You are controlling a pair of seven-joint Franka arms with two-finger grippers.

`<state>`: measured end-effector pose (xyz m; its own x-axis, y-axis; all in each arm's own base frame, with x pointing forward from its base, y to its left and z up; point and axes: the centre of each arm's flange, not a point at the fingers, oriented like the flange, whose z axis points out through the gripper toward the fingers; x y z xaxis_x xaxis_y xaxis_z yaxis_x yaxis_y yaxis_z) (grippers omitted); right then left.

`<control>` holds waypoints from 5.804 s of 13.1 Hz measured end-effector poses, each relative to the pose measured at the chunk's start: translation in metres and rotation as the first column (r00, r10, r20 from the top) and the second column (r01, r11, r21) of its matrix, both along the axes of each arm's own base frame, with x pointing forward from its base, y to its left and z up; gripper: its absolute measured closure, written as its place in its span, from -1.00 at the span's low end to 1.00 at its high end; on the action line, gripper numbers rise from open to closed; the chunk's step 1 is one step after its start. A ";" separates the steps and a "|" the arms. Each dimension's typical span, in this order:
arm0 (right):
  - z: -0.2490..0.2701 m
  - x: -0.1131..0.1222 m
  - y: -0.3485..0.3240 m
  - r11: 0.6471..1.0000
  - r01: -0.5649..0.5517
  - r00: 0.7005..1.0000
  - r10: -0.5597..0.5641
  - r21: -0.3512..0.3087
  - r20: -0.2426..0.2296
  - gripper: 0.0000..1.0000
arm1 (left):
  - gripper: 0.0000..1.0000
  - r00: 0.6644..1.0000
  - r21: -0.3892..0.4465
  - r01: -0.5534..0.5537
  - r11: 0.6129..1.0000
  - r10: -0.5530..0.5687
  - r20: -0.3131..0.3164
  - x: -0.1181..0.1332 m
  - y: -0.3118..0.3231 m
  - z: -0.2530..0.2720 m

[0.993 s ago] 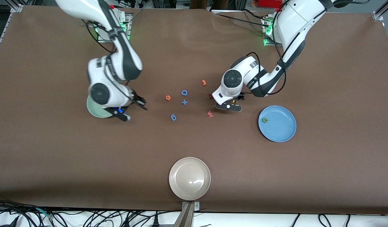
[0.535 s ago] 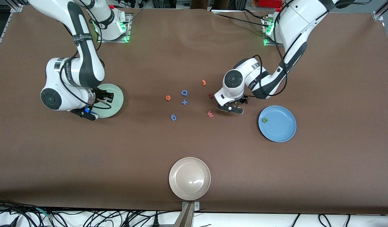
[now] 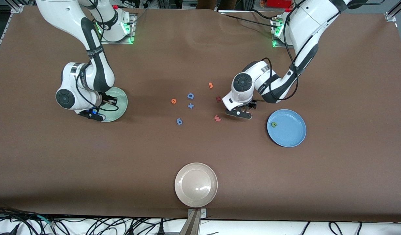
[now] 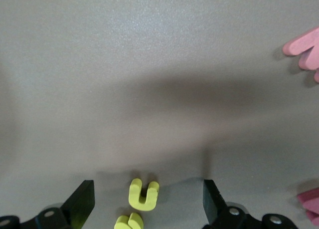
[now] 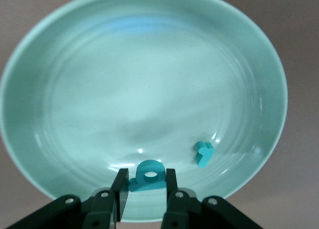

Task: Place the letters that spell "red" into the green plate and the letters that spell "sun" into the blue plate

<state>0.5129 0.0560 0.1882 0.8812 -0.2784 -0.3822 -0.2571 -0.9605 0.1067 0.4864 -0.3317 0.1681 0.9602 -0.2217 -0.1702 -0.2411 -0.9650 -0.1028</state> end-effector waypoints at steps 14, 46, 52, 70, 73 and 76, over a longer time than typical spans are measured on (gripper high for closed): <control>0.044 0.024 0.051 0.996 0.091 0.996 -0.091 -0.004 0.004 -0.98 | -0.92 1.000 0.007 0.011 1.000 -0.011 -0.030 -0.015 0.010 -0.006; -0.016 -0.038 0.309 0.970 0.242 0.949 -0.233 -0.017 0.212 -0.30 | 0.11 0.985 -0.061 0.094 0.994 -0.102 -0.141 0.101 0.210 0.079; -0.016 -0.036 0.312 0.970 0.242 0.944 -0.234 -0.002 0.233 -0.07 | -1.00 0.987 -0.060 0.068 0.996 -0.076 -0.144 0.092 0.185 0.077; 0.109 0.051 0.109 0.996 0.093 0.995 -0.093 -0.016 0.021 0.43 | -0.97 0.977 -0.150 -0.209 0.966 0.199 -0.079 -0.037 0.053 0.014; 0.099 0.050 0.028 1.000 0.005 1.000 -0.005 0.024 0.005 0.43 | -0.96 0.979 -0.128 -0.203 0.971 0.200 -0.039 -0.040 0.055 0.004; 0.077 0.045 -0.003 0.999 -0.041 0.999 0.041 0.019 0.029 0.43 | -0.93 0.975 -0.127 -0.223 0.967 0.222 -0.023 -0.041 0.057 -0.007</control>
<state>0.5578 0.0529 0.2655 0.9022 -0.2347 -0.3619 -0.2203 -0.9720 0.0814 0.4454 -0.2750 0.1613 0.9864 -0.0235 -0.1628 -0.0194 -0.9995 0.0266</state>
